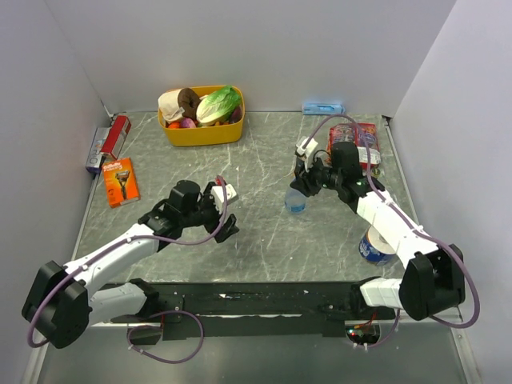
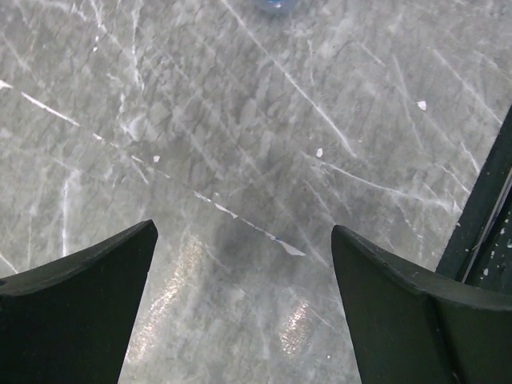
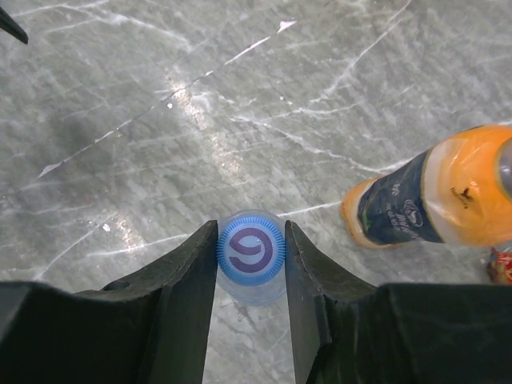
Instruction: Screw on the bottle caps
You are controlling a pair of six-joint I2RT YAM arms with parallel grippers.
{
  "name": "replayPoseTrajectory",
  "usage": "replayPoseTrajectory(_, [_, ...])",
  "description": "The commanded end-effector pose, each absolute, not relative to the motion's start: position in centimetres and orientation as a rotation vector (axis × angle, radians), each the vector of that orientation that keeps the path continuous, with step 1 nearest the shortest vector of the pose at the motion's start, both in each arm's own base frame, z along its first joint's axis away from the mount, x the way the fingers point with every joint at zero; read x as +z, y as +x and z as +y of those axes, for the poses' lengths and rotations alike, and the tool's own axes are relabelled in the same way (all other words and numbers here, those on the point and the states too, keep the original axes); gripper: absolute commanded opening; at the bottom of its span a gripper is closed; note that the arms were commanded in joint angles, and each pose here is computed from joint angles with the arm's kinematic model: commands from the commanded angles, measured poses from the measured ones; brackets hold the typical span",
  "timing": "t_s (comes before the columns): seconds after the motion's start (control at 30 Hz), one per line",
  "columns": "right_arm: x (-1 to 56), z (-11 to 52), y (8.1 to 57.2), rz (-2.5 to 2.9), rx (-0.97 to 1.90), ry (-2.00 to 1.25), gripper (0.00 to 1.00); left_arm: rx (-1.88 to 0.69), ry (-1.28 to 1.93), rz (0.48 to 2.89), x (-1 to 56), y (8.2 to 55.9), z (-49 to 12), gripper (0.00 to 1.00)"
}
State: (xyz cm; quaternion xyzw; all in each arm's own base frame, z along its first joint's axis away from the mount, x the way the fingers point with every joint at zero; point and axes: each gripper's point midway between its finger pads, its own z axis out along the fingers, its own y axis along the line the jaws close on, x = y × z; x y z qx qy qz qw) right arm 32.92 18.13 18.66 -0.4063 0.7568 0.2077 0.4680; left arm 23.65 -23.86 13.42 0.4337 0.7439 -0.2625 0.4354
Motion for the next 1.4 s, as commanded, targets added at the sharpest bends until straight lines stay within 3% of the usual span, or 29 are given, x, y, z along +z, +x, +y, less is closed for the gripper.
replayPoseTrajectory(0.0, [19.1,18.3,34.2,1.819,0.502,-0.970,0.12,-0.682,1.053,1.814,15.3,24.7,-24.5,0.96])
replayPoseTrajectory(0.1, [18.6,18.3,34.4,1.831,0.507,-0.966,0.15,-0.676,1.050,1.812,15.5,25.1,-24.4,0.96])
replayPoseTrajectory(0.2, [18.1,18.4,34.5,1.847,0.512,-0.957,0.24,-0.671,1.055,1.813,15.5,25.3,-24.5,0.96])
replayPoseTrajectory(0.23, [17.9,18.3,34.7,1.855,0.503,-0.949,0.33,-0.668,1.055,1.816,15.4,25.4,-24.4,0.96])
replayPoseTrajectory(0.67, [16.7,18.0,35.0,1.899,0.487,-0.941,0.53,-0.686,1.061,1.819,15.2,25.7,-24.7,0.96])
replayPoseTrajectory(0.7, [16.6,17.9,35.0,1.902,0.484,-0.940,0.65,-0.686,1.062,1.820,15.2,25.8,-24.8,0.96])
replayPoseTrajectory(0.73, [16.7,17.9,35.1,1.901,0.481,-0.938,0.72,-0.687,1.062,1.818,15.3,25.8,-24.8,0.96])
replayPoseTrajectory(0.97, [17.5,18.0,35.4,1.888,0.481,-0.932,0.79,-0.680,1.071,1.813,15.4,26.0,-24.8,0.96])
replayPoseTrajectory(1.07, [18.7,18.1,35.4,1.867,0.476,-0.937,0.99,-0.675,1.074,1.808,15.5,26.1,-24.8,0.96])
replayPoseTrajectory(1.37, [24.0,19.2,33.0,1.775,0.579,-0.962,1.00,-0.649,1.076,1.799,15.7,26.9,-24.5,0.96])
